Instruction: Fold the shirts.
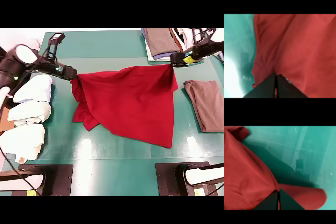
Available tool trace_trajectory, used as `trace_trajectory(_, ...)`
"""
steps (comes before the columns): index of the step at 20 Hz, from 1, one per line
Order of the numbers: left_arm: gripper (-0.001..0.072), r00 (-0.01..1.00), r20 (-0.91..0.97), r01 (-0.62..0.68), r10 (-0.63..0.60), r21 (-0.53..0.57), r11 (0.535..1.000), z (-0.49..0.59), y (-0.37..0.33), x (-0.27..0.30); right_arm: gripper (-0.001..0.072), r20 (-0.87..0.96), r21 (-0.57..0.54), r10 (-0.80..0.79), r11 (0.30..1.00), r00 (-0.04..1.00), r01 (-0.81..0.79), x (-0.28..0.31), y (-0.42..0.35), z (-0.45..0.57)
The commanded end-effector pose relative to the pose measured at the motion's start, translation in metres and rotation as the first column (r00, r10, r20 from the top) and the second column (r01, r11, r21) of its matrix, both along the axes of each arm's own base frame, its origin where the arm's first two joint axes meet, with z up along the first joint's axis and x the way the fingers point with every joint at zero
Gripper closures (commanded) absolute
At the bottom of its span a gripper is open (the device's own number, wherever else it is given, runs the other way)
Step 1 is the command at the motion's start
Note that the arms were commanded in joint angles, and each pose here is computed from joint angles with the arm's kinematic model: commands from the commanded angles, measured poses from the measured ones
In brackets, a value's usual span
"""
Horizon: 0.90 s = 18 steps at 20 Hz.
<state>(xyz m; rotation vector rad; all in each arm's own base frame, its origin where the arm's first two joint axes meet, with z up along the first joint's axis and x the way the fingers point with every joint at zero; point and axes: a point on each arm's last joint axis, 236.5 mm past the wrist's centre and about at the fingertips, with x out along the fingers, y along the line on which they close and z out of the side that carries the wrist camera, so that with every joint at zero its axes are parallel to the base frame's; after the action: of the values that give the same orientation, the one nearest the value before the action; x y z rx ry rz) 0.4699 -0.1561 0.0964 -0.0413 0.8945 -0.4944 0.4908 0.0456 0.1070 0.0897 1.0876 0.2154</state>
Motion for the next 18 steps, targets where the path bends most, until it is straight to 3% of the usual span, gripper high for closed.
trace_trajectory(1, 0.0625, 0.975, 0.166, -0.145, 0.150, -0.044, 0.989, 0.002, 0.020, 0.058, 0.0676, -0.008, -0.004, -0.044, 0.999, 0.999, 0.044, 0.021, -0.004, -0.020)
trace_trajectory(2, 0.0333, 0.965, 0.188, -0.176, 0.185, -0.066, 0.982, 0.014, 0.028, 0.066, 0.0493, 0.020, 0.008, -0.054, 0.998, 0.998, 0.054, 0.026, -0.008, -0.009)
trace_trajectory(3, 0.0190, 0.958, 0.189, -0.203, 0.217, -0.087, 0.975, 0.023, 0.037, 0.070, 0.0319, 0.040, 0.034, -0.059, 0.998, 0.997, 0.058, 0.029, -0.008, 0.002)
trace_trajectory(6, 0.0190, 0.963, 0.131, -0.228, 0.236, -0.073, 0.971, 0.031, 0.068, 0.064, 0.0321, 0.039, 0.119, -0.072, 0.991, 0.997, 0.067, 0.019, -0.015, 0.026)
trace_trajectory(11, 0.0190, 0.934, -0.308, -0.194, 0.180, -0.015, 0.981, -0.042, 0.104, -0.023, 0.0322, -0.033, 0.104, -0.047, 0.993, 0.998, 0.050, -0.024, -0.022, 0.022)
trace_trajectory(14, 0.0190, 0.886, -0.424, -0.207, 0.185, -0.007, 0.978, -0.088, 0.104, -0.063, 0.0323, -0.049, 0.106, -0.045, 0.993, 0.998, 0.050, -0.053, -0.016, 0.009)
trace_trajectory(18, 0.0191, 0.832, -0.543, -0.187, 0.110, -0.087, 0.979, -0.139, 0.070, -0.111, 0.0323, -0.027, 0.107, -0.020, 0.994, 0.999, 0.023, -0.080, 0.004, 0.004)
